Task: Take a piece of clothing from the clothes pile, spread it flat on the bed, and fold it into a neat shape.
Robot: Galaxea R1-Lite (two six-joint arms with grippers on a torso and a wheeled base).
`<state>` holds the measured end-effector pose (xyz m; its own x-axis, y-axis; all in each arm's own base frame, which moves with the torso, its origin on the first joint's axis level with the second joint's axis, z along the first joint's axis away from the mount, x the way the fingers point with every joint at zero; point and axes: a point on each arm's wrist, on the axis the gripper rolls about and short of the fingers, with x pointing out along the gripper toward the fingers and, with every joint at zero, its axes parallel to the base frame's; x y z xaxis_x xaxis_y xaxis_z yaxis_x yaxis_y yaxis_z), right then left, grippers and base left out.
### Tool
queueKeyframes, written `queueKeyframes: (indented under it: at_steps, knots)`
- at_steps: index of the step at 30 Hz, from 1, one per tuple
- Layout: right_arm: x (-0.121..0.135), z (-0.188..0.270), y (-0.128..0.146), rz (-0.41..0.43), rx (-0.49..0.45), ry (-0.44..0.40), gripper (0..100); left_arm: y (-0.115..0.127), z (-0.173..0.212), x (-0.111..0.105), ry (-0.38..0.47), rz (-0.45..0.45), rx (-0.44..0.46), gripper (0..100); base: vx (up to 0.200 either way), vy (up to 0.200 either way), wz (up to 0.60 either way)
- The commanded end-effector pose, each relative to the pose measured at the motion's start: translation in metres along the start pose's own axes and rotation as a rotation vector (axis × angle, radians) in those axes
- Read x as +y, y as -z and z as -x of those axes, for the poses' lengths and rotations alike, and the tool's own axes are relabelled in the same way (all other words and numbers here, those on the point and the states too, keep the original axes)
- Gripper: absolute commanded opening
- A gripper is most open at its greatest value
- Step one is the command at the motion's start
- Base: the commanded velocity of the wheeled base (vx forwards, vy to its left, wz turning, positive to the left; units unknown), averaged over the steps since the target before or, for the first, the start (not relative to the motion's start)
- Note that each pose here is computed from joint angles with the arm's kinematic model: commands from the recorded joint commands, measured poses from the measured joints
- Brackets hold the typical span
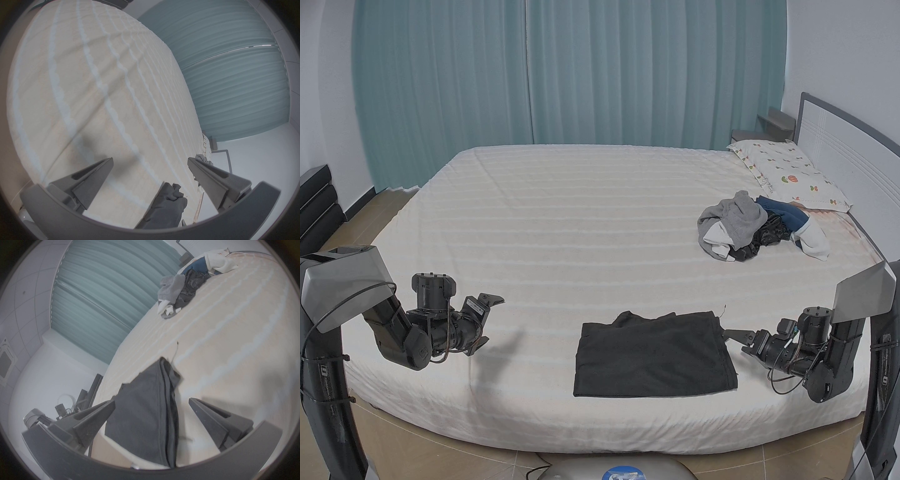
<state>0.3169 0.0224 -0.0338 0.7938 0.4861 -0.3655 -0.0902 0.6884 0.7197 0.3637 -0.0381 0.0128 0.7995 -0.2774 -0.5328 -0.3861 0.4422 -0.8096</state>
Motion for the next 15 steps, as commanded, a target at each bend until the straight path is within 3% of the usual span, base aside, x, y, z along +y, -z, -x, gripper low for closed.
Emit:
queueKeyframes:
  at_steps: [1, 15]
  knots:
    - [0.0, -0.02, -0.001, 0.0, -0.03, -0.008, 100, 0.0, 0.0, 0.0, 0.002, -0.001, 0.001, 100, 0.0, 0.0, 0.0]
    - [-0.006, -0.067, 0.001, 0.027, -0.1, -0.016, 100, -0.002, -0.001, -0.002, 0.01, 0.008, -0.004, 100, 0.0, 0.0, 0.0]
